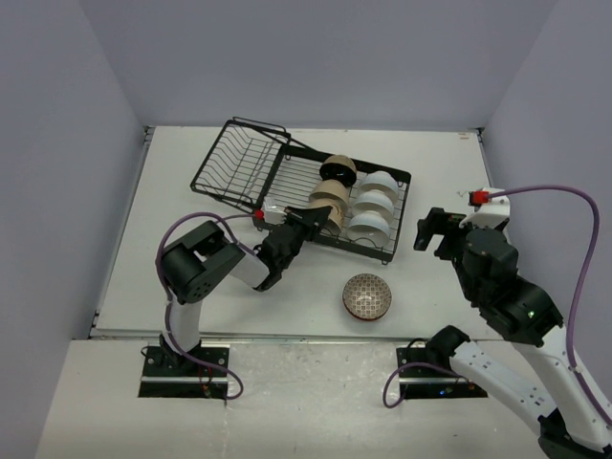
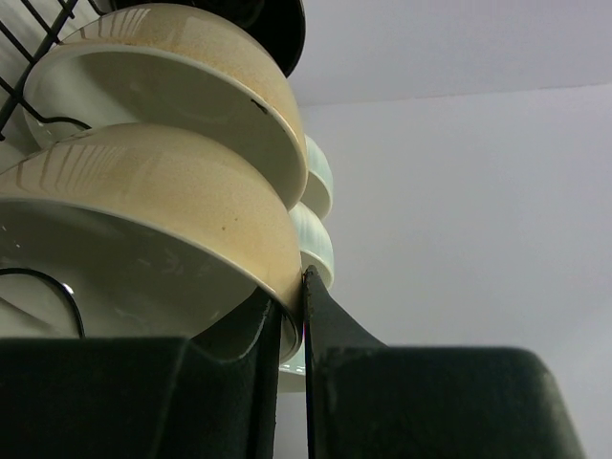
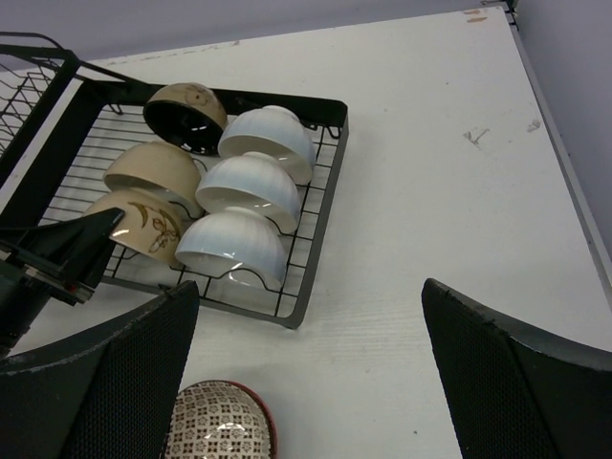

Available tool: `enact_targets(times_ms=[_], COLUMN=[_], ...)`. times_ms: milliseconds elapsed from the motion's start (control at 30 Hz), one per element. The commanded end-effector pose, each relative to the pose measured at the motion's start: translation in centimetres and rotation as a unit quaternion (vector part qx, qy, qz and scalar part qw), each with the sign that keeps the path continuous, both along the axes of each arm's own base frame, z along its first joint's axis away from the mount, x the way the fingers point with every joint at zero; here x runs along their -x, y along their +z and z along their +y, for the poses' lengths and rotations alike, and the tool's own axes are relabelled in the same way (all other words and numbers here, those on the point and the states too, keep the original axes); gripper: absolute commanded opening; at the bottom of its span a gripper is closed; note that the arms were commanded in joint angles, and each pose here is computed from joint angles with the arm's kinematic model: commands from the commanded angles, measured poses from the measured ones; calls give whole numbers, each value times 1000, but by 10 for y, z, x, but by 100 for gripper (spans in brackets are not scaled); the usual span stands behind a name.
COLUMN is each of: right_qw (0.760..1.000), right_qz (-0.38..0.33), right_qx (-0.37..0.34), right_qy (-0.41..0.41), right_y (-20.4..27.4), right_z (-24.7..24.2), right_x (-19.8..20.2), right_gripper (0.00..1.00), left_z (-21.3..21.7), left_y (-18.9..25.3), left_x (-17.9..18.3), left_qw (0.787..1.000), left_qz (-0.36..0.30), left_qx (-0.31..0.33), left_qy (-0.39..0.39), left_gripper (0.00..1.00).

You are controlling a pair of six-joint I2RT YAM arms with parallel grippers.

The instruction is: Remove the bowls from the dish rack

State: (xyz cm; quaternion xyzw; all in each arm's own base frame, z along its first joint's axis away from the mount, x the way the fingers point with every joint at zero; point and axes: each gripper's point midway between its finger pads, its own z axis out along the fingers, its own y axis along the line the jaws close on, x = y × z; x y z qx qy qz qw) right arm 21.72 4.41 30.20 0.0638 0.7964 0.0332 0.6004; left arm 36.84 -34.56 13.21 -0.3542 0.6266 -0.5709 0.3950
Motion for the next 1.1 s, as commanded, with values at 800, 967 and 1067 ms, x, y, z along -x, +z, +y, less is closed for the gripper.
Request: enact_targets(times_ms=[800,967,1067], right_qw=[1000,1000,999], right_qz=[3,6,7], right_qx=[6,7,7], right_qy=[26,27,30], right_y=[0,-1,-1], right_z=[13,14,15], right_x=[-7,-8,-8], right_gripper=[99,99,99], left_z=[7,4,4], left_y=[152,164,172], left_x=[25,26,28], left_qw=[967,966,963], left_qz=[-229,-248,-259], left_qx=[106,77,67], left_qy=[-16,-17,-17], left_gripper=[0,0,0])
